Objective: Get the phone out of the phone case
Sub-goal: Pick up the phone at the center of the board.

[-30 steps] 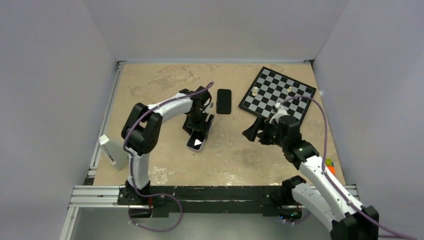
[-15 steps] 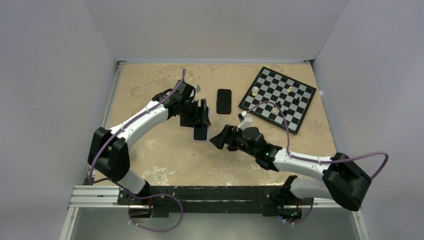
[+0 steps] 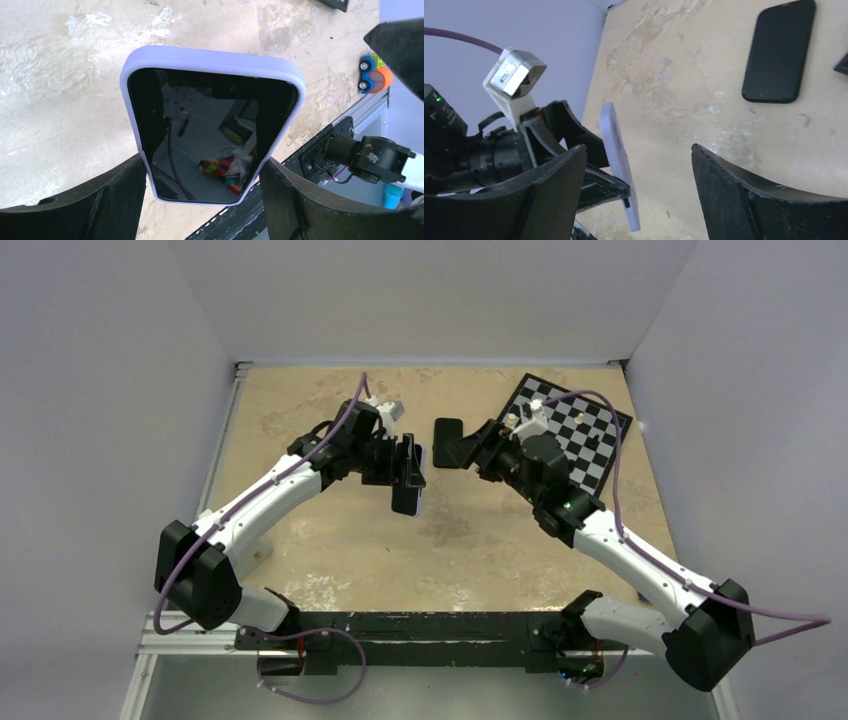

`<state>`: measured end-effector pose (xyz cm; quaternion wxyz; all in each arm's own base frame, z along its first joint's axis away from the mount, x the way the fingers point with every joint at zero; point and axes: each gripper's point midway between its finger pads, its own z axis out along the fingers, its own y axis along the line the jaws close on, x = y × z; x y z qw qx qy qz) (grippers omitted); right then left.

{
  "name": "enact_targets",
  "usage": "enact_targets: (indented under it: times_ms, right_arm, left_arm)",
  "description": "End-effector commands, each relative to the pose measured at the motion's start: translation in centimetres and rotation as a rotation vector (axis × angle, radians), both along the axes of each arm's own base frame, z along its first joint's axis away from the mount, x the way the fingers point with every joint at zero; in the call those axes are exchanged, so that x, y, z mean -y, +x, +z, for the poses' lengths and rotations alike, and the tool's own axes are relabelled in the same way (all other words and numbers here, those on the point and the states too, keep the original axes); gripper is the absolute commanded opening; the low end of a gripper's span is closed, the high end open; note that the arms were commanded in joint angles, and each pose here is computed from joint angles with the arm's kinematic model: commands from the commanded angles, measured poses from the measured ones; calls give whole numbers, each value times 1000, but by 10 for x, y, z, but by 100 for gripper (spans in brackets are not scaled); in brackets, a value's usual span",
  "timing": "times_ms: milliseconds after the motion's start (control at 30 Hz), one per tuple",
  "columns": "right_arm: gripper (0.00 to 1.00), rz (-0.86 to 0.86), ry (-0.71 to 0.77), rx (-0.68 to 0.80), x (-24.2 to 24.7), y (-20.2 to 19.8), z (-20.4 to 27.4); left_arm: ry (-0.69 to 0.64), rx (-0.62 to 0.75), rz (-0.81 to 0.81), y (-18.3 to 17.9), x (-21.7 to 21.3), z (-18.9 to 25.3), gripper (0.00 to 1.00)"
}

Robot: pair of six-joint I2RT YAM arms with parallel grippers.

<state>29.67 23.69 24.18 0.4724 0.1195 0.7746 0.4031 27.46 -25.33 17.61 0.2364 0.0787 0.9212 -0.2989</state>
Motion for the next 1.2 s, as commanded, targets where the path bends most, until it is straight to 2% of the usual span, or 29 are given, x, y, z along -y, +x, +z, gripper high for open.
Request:
enact_targets:
  times_ms: [0,200,267,433,600,833,1167]
  right_arm:
    - [76,87,-51,-32,-19,3,11]
    - [55,154,-22,-26,-42,11,14]
    - [52,168,-28,-28,-48,13,11]
    - [53,201,-46,-16,-62,10,11]
    - [57,157,-52,11,-54,8,18]
    - [57,154,-48,46,-50,5,33]
    - [56,221,-45,52,-71,-1,28]
  left_arm:
    - [-83,130,-78,1,19,28,0]
    - [-75,161,-96,-1,20,31,0]
    - [-72,165,-101,-2,22,31,0]
    - [-60,157,-109,-2,24,26,0]
    - [-52,153,-111,-3,25,26,0]
    - [-44,158,-109,-3,24,25,0]
    - [-41,168,-114,-3,25,26,0]
